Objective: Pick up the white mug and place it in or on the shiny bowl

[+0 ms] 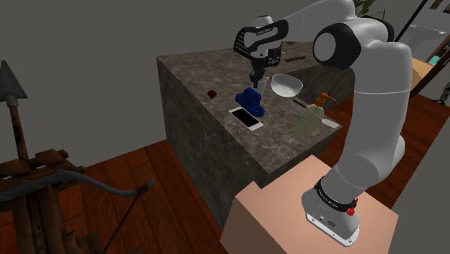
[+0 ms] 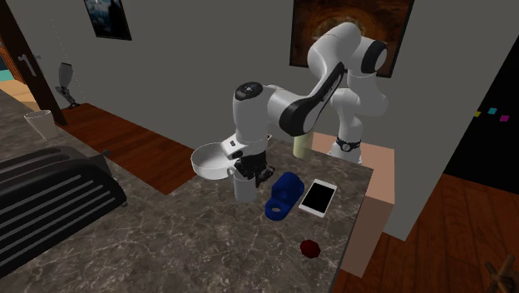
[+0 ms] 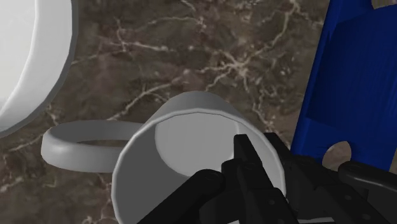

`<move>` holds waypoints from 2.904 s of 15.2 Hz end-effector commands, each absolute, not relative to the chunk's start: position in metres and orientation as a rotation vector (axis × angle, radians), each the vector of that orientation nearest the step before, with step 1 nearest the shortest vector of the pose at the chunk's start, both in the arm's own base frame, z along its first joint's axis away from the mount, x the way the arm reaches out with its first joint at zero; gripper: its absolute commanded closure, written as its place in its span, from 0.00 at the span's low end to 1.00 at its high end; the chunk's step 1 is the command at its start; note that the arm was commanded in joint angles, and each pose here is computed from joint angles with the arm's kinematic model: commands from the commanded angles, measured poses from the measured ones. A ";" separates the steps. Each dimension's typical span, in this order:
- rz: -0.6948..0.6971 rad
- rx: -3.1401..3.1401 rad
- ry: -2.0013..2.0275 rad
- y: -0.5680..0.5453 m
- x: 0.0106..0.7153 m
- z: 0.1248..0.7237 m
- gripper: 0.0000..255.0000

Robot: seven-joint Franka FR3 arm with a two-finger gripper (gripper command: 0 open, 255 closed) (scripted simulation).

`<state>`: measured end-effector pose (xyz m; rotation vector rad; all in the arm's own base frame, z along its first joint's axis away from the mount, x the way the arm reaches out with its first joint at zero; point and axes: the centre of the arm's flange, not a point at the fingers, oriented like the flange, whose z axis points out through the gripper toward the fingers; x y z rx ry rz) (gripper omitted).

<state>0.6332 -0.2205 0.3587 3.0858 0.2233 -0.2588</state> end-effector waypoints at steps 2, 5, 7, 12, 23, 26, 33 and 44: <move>-0.259 3.086 0.223 -0.221 0.634 0.373 1.00; -0.259 3.086 0.223 -0.221 0.634 0.389 1.00; -0.259 3.086 0.223 -0.221 0.634 0.400 1.00; -0.259 3.086 0.223 -0.221 0.634 0.426 1.00; -0.259 3.086 0.223 -0.221 0.634 0.484 1.00; -0.259 3.086 0.223 -0.221 0.634 0.500 1.00; -0.259 3.086 0.223 -0.294 0.605 0.511 1.00; -0.259 3.086 0.223 -0.430 0.549 0.527 1.00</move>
